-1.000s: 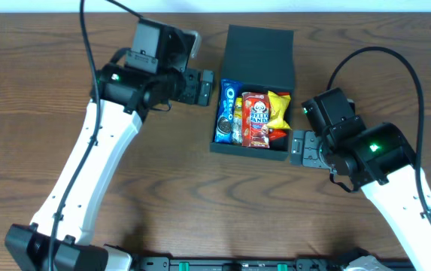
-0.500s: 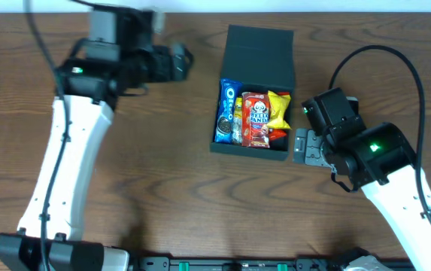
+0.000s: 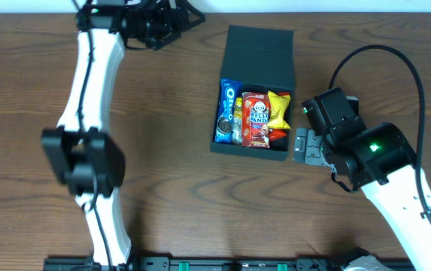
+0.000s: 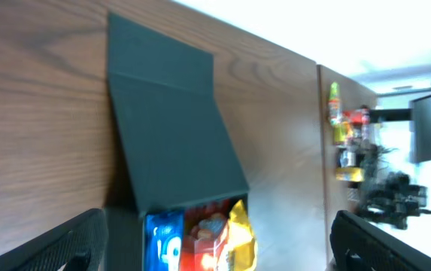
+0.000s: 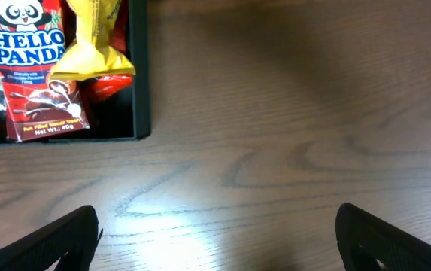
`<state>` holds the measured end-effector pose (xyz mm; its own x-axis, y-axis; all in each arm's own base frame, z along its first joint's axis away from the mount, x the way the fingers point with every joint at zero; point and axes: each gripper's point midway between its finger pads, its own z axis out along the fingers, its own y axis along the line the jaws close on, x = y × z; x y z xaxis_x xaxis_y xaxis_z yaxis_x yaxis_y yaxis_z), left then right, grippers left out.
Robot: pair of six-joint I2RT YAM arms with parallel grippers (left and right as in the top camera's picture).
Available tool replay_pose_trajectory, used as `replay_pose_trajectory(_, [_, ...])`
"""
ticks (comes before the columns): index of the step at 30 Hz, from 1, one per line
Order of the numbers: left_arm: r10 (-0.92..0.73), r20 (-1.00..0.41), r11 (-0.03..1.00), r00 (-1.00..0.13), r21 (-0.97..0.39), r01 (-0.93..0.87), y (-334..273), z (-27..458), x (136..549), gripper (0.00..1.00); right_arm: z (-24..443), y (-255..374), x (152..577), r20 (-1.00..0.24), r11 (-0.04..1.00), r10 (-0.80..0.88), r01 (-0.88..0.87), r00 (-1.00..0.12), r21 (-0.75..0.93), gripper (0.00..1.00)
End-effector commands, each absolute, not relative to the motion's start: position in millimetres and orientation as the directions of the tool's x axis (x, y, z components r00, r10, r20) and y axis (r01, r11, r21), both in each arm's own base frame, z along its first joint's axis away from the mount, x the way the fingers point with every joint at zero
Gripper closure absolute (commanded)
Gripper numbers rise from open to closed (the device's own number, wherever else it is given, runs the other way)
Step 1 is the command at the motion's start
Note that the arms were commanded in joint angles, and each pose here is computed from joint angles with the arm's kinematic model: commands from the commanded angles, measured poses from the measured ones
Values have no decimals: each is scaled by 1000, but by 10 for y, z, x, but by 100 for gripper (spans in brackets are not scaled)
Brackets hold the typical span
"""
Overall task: Pack container
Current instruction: 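Raise the left gripper to the box lid's top edge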
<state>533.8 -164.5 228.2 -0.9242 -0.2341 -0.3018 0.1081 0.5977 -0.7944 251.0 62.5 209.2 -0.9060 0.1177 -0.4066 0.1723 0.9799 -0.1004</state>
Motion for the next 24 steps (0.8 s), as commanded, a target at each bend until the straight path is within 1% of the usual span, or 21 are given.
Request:
replay_pose_trajectory(1, [-224,-201,482,-954,-873,71,-1843,2197,5477,4,2113,583,2540,-426,975,129,193,-896,-110,1])
replay_pose_trajectory(5, [-238,-105,443,-966,-897,-12,-1954,1758,5691,4,2117,589,2552,-430,975,130,194,-893,-107,1])
replay_pose_trajectory(9, [-225,-75,442,-972,-896,-33,-2097,1429,5745,4,2117,590,2552,-430,975,130,194,-893,-107,1])
replay_pose_trajectory(13, [-195,-30,439,-980,-897,-59,-2429,1115,5715,4,2119,592,2556,-432,975,131,194,-892,-105,1])
replay_pose_trajectory(18, [-200,-51,499,-978,-865,-57,-2593,932,5706,4,2119,592,2556,-431,975,131,194,-893,-105,1])
replay_pose_trajectory(22, [-211,-60,521,-976,-852,-60,-2600,893,5717,4,2117,590,2551,-430,975,130,194,-893,-107,1])
replay_pose_trajectory(24, [-229,-63,550,-971,-832,-76,-2556,834,5733,4,2117,590,2551,-430,975,130,194,-893,-107,1])
